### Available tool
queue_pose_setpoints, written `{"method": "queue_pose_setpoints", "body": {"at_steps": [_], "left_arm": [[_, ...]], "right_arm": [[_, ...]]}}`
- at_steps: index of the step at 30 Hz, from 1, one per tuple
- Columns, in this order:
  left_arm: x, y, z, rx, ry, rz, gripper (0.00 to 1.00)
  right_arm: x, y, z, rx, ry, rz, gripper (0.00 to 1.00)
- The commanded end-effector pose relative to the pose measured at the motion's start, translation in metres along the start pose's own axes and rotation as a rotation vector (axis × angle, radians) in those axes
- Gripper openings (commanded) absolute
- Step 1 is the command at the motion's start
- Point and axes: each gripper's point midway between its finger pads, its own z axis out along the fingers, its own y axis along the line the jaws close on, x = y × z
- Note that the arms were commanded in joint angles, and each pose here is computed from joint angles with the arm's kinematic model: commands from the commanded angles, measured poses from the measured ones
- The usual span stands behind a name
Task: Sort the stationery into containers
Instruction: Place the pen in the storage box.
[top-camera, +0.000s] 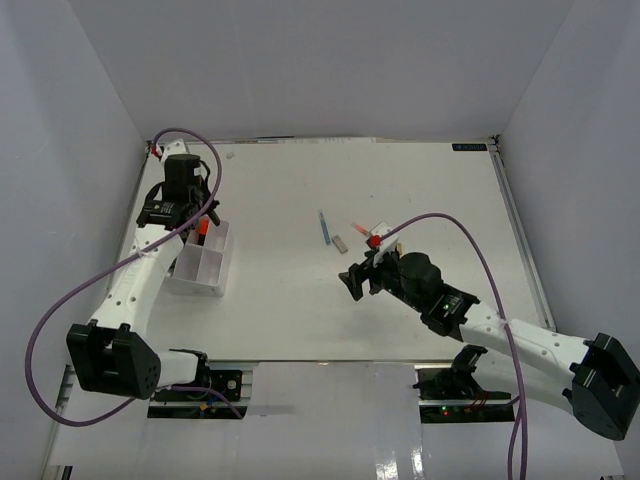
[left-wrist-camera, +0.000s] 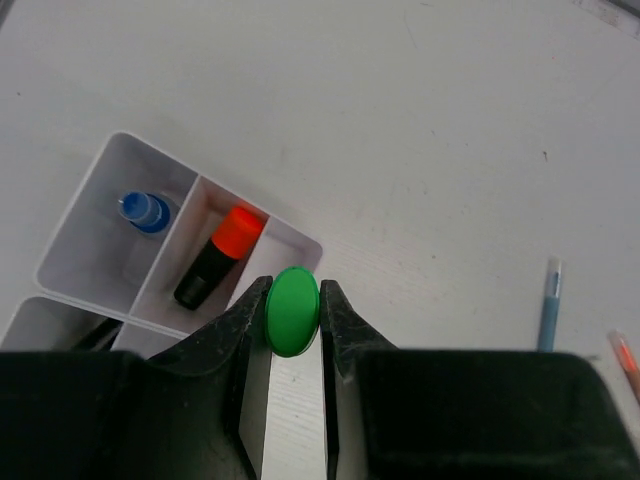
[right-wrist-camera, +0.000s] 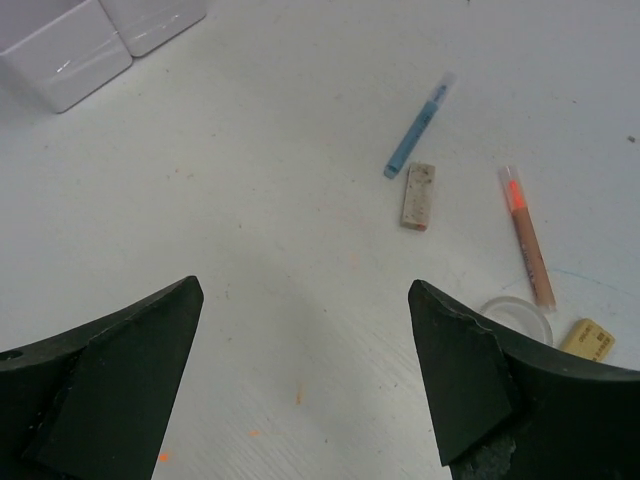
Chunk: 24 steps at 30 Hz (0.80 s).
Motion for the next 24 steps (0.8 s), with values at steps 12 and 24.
{"method": "queue_pose_setpoints", "body": {"at_steps": [12,24], "left_arm": [[-0.001,0.058,0.038,-0.193,-0.071,0.058,0.13],[0.011,0.059,0.042,-0.171,-0.020,0.064,0.55]], "right_arm": [[0.011,-0.024,-0.013,0.110,0.015,-0.032,0.90],[0.007,-0.033,-0.002,0.155,0.056,-0.020,0.90]]}}
